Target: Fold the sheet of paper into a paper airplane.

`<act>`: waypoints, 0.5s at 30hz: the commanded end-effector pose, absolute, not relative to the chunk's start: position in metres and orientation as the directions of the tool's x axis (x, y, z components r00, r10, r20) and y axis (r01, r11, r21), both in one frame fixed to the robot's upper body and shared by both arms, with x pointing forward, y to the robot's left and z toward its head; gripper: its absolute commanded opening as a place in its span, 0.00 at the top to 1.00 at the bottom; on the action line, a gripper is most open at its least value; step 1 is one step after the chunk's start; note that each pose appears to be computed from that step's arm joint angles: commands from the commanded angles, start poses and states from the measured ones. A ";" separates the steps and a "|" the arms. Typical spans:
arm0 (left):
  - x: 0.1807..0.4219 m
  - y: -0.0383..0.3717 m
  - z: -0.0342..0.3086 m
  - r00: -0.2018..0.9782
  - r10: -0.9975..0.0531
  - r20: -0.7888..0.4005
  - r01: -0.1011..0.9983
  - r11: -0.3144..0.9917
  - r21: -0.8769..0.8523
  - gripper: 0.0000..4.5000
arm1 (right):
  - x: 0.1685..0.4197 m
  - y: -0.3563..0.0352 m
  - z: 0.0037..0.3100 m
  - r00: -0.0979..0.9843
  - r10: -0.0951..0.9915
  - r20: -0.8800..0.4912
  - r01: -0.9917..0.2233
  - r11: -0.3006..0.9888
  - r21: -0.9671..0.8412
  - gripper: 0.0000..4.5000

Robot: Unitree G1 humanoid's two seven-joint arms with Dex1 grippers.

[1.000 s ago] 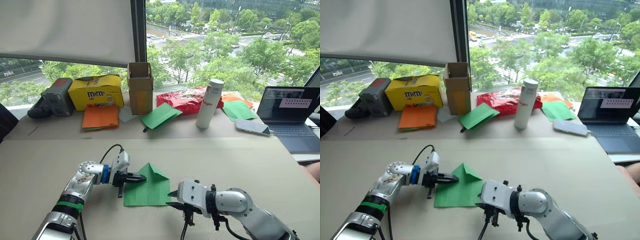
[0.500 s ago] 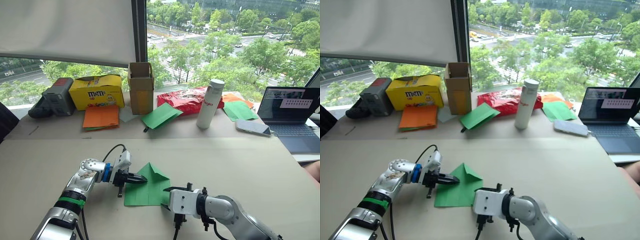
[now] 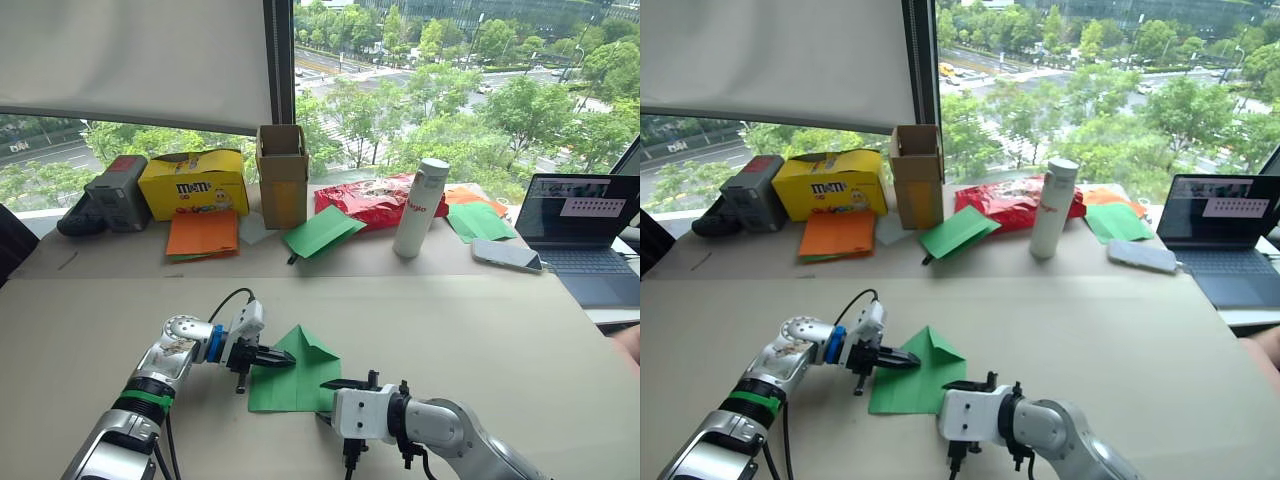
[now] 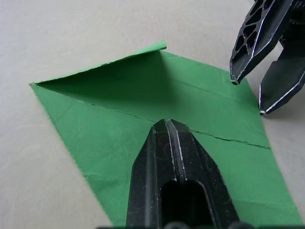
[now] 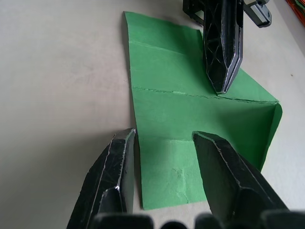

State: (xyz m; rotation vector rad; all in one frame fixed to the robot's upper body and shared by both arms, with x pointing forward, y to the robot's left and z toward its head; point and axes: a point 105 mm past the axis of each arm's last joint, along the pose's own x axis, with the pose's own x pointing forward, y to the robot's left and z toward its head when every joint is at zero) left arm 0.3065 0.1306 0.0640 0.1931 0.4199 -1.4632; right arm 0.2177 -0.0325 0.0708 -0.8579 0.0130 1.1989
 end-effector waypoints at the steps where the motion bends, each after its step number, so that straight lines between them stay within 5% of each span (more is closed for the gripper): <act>1: 0.302 0.129 0.052 0.025 -0.904 -0.426 0.982 0.102 -0.158 1.00 | 0.209 -0.032 0.069 0.367 0.811 -0.455 -0.830 0.064 -0.555 0.52; 15: 0.302 0.128 0.050 0.023 -0.908 -0.418 0.981 0.100 -0.164 1.00 | 0.226 -0.045 0.075 0.535 0.742 -0.404 -0.722 0.154 -0.674 0.52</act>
